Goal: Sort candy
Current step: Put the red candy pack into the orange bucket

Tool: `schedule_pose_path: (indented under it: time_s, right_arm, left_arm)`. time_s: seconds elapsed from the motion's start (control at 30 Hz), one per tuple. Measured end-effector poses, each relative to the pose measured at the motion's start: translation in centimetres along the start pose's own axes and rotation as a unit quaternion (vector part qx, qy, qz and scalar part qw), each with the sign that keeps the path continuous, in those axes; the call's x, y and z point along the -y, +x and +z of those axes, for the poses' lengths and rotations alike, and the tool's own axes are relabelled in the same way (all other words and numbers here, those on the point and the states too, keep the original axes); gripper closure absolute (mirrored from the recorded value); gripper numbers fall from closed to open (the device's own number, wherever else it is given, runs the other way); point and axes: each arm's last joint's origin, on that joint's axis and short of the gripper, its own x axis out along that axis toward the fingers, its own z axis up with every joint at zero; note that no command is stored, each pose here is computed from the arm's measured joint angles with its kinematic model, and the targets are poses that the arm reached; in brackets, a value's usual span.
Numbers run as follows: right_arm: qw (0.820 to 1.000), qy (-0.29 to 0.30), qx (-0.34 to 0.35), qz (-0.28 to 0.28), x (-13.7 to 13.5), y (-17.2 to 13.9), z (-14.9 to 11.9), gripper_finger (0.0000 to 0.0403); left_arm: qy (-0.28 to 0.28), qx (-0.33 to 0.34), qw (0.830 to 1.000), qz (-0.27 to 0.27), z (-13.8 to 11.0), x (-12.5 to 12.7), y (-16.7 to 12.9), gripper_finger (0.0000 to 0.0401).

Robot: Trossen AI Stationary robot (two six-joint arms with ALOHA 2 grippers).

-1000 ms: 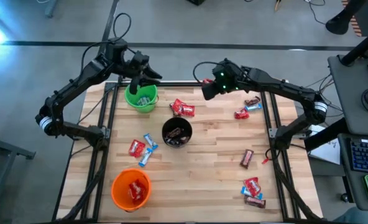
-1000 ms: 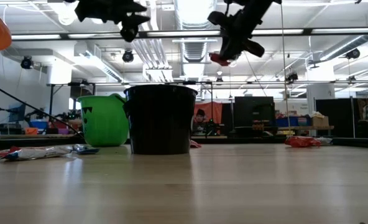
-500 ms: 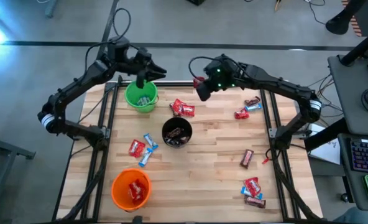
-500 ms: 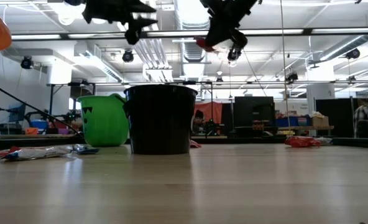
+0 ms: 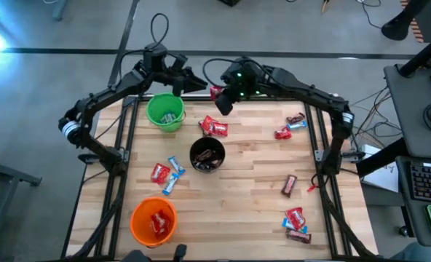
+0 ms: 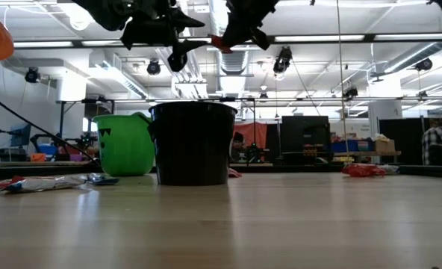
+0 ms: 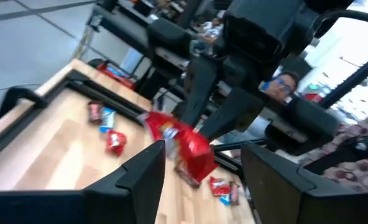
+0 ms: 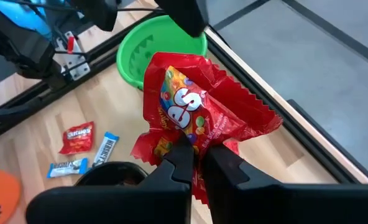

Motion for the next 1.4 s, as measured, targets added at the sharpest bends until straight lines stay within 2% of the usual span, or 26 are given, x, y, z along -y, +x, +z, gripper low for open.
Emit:
schedule_pose_path:
  time_s: [0.2,0.83,1.1,1.23,1.4]
  right_arm:
    - [1.000,-0.001,-0.002,0.000,-0.1,1.3,0.7,0.0391]
    - [1.000,0.004,0.028,0.008,-0.5,0.9,1.7,0.0391]
    - [1.000,0.005,0.029,0.010,-0.6,1.0,1.7,0.0391]
    - [0.999,0.005,0.030,0.013,-0.6,1.0,1.8,0.0391]
    - [0.999,0.005,0.029,0.014,-0.6,0.9,1.8,0.0390]
  left_arm:
    - [-0.008,-0.003,1.000,-0.001,-0.1,-0.3,0.1,0.0209]
    - [-0.024,-0.011,1.000,0.002,-0.6,-0.4,1.1,0.0209]
    - [0.004,-0.012,1.000,-0.005,-0.7,-0.1,1.7,0.0213]
    - [0.028,-0.010,1.000,-0.006,-0.6,-0.1,1.7,0.0247]
    - [0.068,-0.008,0.998,0.000,-0.6,-0.1,1.7,0.0344]
